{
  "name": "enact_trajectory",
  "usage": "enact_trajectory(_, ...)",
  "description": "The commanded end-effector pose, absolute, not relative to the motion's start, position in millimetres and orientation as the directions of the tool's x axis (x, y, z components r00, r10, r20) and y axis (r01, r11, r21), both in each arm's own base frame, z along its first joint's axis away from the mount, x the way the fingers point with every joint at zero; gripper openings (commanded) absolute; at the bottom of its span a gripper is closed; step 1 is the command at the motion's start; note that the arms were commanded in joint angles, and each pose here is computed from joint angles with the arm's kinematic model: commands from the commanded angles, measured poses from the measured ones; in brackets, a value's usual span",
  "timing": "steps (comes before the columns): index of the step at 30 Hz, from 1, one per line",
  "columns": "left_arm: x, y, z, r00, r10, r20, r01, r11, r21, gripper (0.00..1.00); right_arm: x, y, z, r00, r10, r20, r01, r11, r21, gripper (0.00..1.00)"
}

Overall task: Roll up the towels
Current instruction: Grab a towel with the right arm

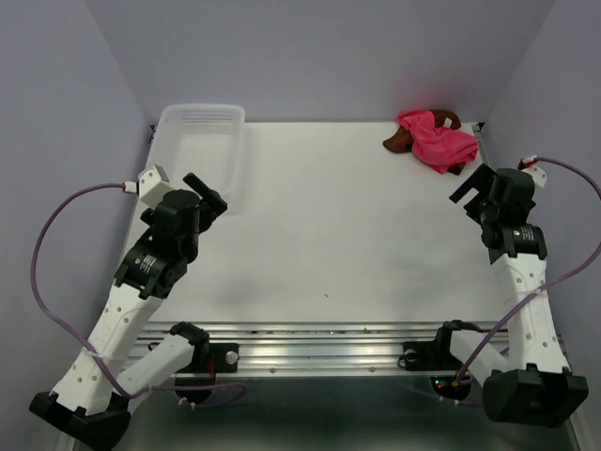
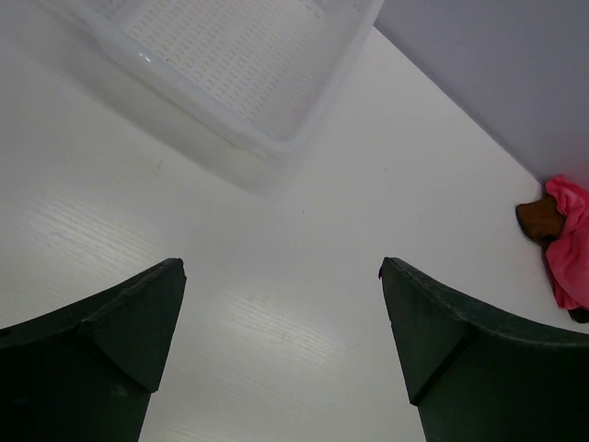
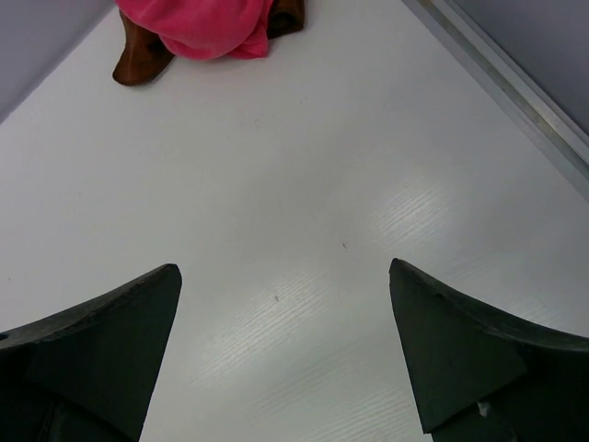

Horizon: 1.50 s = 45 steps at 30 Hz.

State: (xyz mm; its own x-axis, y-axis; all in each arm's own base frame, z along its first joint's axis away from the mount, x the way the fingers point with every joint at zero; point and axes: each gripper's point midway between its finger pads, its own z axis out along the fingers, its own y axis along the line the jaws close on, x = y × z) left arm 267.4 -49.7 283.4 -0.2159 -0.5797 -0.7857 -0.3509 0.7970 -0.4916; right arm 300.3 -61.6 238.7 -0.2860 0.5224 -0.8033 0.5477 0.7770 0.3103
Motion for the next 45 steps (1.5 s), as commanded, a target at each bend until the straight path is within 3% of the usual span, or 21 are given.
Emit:
enact_trajectory(1,265,-40,288,-0.183,-0.58,-0.794,-0.388,0.784,-0.484,0.99,300,-67,273,-0.201,0.498,-0.844,0.53,0.78,0.333,1.0)
enact_trajectory(12,283,-67,272,-0.239,-0.609,-0.756,-0.327,0.784,-0.528,0.99,348,-45,281,-0.24,0.478,-0.845,0.37,0.85,0.375,1.0)
enact_trajectory(16,298,-85,267,-0.272,-0.608,-0.746,-0.275,0.792,-0.545,0.99,402,-42,288,-0.291,0.47,-0.833,0.33,0.867,0.373,1.0)
enact_trajectory(18,307,-89,264,-0.282,-0.597,-0.751,-0.274,0.8,-0.534,0.99,439,-47,258,-0.362,0.479,-0.8,0.359,0.863,0.354,1.0)
enact_trajectory(19,310,-86,263,-0.27,-0.601,-0.752,-0.299,0.795,-0.528,0.99,459,-50,275,-0.337,0.464,-0.819,0.341,0.871,0.353,1.0)
enact_trajectory(20,315,-86,258,-0.278,-0.596,-0.753,-0.324,0.796,-0.511,0.99,484,-53,243,-0.406,0.448,-0.797,0.35,0.881,0.317,1.0)
enact_trajectory(22,321,-88,255,-0.291,-0.588,-0.755,-0.329,0.802,-0.499,0.99,509,-64,229,-0.445,0.402,-0.8,0.365,0.897,0.248,1.0)
enact_trajectory(23,327,-91,248,-0.31,-0.573,-0.759,-0.332,0.813,-0.478,0.99,530,-70,248,-0.408,0.384,-0.828,0.358,0.902,0.241,1.0)
enact_trajectory(24,330,-93,248,-0.317,-0.571,-0.757,-0.332,0.815,-0.476,0.99,548,-77,213,-0.465,0.379,-0.8,0.388,0.9,0.2,1.0)
enact_trajectory(25,336,-94,245,-0.329,-0.561,-0.76,-0.336,0.821,-0.461,0.99,564,-80,231,-0.443,0.374,-0.815,0.385,0.9,0.204,1.0)
enact_trajectory(28,343,-92,239,-0.343,-0.55,-0.761,-0.356,0.826,-0.436,0.99,597,-87,182,-0.48,0.401,-0.781,0.424,0.885,0.193,1.0)
enact_trajectory(33,356,-83,226,-0.365,-0.536,-0.761,-0.404,0.828,-0.389,0.99,640,-88,148,-0.456,0.436,-0.776,0.431,0.871,0.236,1.0)
enact_trajectory(36,360,-83,220,-0.382,-0.531,-0.756,-0.406,0.832,-0.379,0.99,657,-82,128,-0.449,0.458,-0.767,0.406,0.869,0.281,0.84)
enact_trajectory(37,361,-80,219,-0.382,-0.53,-0.757,-0.412,0.831,-0.374,0.99,661,-81,128,-0.436,0.473,-0.766,0.409,0.862,0.3,0.62)
enact_trajectory(38,362,-79,218,-0.385,-0.53,-0.756,-0.416,0.83,-0.37,0.99,661,-82,123,-0.437,0.48,-0.761,0.417,0.857,0.302,0.46)
enact_trajectory(41,361,-77,219,-0.387,-0.535,-0.751,-0.413,0.829,-0.378,0.99,657,-84,143,-0.394,0.477,-0.786,0.419,0.854,0.308,0.14)
enact_trajectory(45,359,-78,222,-0.38,-0.543,-0.749,-0.393,0.828,-0.401,0.99,645,-78,201,-0.339,0.443,-0.83,0.351,0.878,0.325,0.09)
